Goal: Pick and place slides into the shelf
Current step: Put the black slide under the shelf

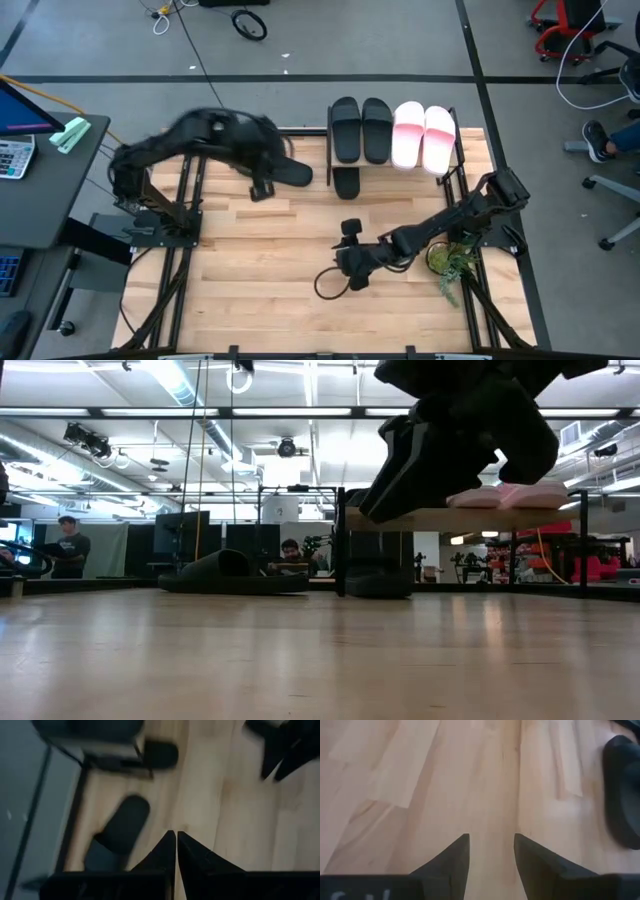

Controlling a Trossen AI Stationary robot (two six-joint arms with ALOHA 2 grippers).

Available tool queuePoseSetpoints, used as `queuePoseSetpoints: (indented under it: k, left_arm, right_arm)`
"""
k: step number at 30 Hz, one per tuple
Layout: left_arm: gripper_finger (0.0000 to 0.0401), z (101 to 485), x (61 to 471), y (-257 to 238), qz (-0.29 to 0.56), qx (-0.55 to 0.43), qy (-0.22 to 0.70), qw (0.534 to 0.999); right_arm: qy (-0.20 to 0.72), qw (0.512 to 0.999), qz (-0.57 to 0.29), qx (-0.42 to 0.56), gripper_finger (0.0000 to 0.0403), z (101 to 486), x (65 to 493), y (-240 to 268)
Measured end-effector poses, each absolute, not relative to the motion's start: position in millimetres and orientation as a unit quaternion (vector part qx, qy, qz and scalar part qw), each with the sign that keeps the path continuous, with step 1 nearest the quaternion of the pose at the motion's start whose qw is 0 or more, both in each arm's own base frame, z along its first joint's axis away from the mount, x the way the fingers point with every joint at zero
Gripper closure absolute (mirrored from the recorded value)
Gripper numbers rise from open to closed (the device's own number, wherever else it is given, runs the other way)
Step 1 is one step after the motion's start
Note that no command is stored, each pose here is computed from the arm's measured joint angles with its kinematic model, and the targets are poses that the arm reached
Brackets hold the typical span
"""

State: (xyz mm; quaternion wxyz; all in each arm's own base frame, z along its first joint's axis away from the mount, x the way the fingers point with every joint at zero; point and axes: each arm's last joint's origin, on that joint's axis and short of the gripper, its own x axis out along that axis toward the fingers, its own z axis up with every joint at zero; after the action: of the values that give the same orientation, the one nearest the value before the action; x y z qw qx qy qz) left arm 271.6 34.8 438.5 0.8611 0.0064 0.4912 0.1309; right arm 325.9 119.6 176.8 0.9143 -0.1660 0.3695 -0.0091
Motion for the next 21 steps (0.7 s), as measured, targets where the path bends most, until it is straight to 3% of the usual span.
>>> queuePoseSetpoints:
  k: [8, 14, 21]
  left_arm:
    - [0.0366, 329, 292, 50, 0.185, -0.053, 0.585, 0.788]
    - [0.0366, 264, 288, 74, 0.339, -0.045, 0.542, 0.767]
    - [0.0344, 219, 289, 96, 0.391, -0.057, 0.472, 0.788]
  right_arm:
    - [0.365, 0.917, -0.021, -0.159, 0.0244, 177, 323, 126]
    - [0.37, 0.926, -0.056, -0.058, 0.0244, 176, 322, 126]
    - [0.376, 0.924, -0.059, -0.049, 0.0244, 175, 321, 126]
